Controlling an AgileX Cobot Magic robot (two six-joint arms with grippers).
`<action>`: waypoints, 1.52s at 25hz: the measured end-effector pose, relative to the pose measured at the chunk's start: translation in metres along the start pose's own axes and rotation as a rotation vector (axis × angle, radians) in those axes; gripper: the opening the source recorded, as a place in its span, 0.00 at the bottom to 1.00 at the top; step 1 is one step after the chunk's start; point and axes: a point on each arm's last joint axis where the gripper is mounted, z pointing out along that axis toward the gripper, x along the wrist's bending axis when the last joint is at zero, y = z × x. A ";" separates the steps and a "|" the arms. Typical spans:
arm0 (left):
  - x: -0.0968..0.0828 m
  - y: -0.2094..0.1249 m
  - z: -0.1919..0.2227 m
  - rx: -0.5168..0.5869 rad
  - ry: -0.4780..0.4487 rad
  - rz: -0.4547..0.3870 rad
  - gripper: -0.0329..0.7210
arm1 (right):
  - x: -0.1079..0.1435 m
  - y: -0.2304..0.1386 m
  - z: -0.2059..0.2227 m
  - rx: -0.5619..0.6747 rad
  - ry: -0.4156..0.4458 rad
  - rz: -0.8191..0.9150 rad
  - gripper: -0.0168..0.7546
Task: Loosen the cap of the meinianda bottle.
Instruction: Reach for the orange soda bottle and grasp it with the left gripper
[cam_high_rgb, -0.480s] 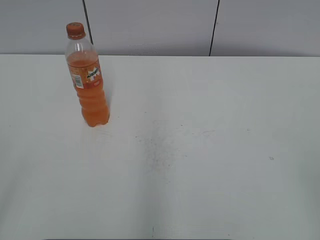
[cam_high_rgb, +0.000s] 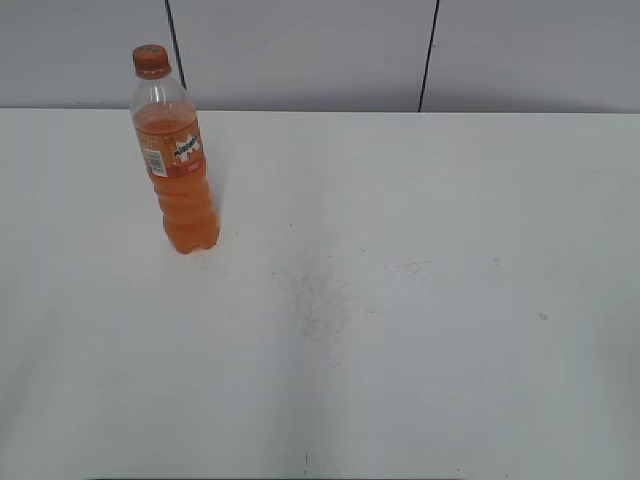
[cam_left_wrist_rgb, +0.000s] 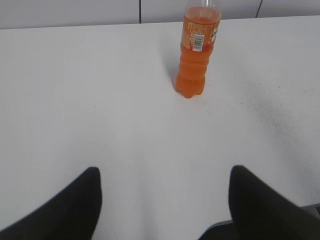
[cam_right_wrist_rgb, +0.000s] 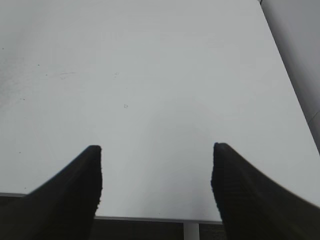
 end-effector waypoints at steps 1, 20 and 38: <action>0.000 0.000 0.000 0.000 0.000 0.000 0.69 | 0.000 0.000 0.000 0.000 0.000 0.000 0.69; 0.001 0.002 0.000 -0.009 0.016 0.009 0.69 | 0.000 0.000 0.000 0.000 0.000 0.000 0.69; -0.005 0.102 0.087 -0.360 0.027 0.150 0.69 | 0.000 0.000 0.000 0.000 0.000 0.000 0.69</action>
